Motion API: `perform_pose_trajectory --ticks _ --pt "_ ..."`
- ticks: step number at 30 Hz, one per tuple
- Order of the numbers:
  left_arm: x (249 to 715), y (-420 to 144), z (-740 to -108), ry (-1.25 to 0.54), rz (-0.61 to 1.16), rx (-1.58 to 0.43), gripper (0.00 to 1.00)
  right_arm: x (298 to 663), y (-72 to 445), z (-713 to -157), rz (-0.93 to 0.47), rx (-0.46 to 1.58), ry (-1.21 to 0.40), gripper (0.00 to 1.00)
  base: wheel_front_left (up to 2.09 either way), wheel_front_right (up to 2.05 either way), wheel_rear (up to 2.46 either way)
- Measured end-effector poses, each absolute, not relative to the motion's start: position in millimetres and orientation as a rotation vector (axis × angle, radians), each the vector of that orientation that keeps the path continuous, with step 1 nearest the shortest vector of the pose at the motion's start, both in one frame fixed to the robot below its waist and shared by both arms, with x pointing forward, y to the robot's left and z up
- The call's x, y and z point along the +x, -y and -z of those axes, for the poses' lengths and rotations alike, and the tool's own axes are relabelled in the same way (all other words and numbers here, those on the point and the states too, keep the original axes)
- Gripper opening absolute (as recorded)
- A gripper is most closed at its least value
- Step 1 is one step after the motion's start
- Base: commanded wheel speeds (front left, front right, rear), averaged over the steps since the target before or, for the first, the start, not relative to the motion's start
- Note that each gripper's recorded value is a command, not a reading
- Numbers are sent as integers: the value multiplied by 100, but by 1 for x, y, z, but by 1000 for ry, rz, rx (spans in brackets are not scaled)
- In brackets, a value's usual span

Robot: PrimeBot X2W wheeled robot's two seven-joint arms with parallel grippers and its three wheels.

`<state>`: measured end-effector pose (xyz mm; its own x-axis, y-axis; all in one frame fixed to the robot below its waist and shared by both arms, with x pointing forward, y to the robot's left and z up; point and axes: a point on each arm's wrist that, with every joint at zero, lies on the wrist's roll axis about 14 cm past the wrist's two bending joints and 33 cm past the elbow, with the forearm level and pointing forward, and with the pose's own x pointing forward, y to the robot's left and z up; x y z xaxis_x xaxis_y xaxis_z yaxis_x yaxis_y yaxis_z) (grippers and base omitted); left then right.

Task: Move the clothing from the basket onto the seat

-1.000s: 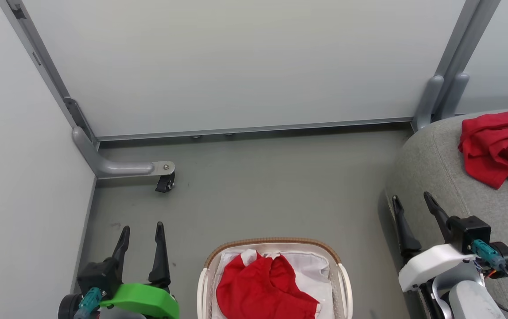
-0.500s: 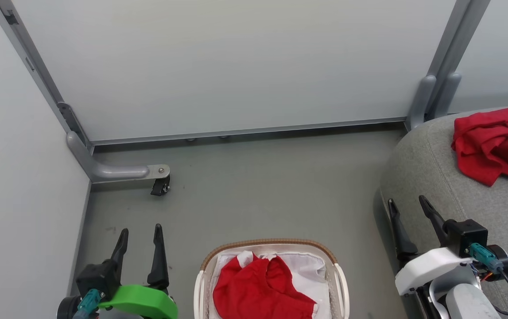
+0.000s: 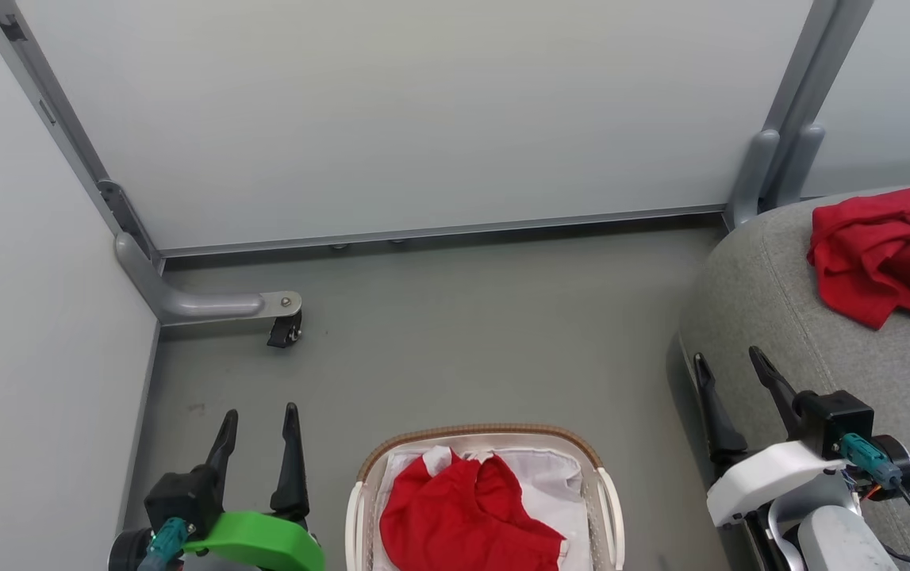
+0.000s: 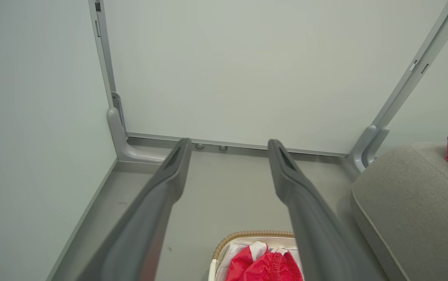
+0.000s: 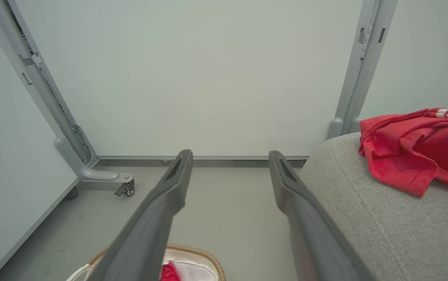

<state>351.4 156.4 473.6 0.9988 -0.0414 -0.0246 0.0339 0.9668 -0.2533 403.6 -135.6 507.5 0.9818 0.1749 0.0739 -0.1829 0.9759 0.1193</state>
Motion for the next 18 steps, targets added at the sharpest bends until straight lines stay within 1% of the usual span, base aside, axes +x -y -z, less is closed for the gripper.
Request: perform_pose_trajectory --ticks 7,12,18 --pt "366 -134 -472 -45 128 -216 100 411 138 -509 -174 112 70 100 0 0 0" --pt "394 -106 -468 -69 234 -165 100 434 135 -521 -185 90 109 100 0 0 0" --pt "414 -66 -415 -232 392 -57 100 467 144 -531 -164 84 152 100 0 0 0"
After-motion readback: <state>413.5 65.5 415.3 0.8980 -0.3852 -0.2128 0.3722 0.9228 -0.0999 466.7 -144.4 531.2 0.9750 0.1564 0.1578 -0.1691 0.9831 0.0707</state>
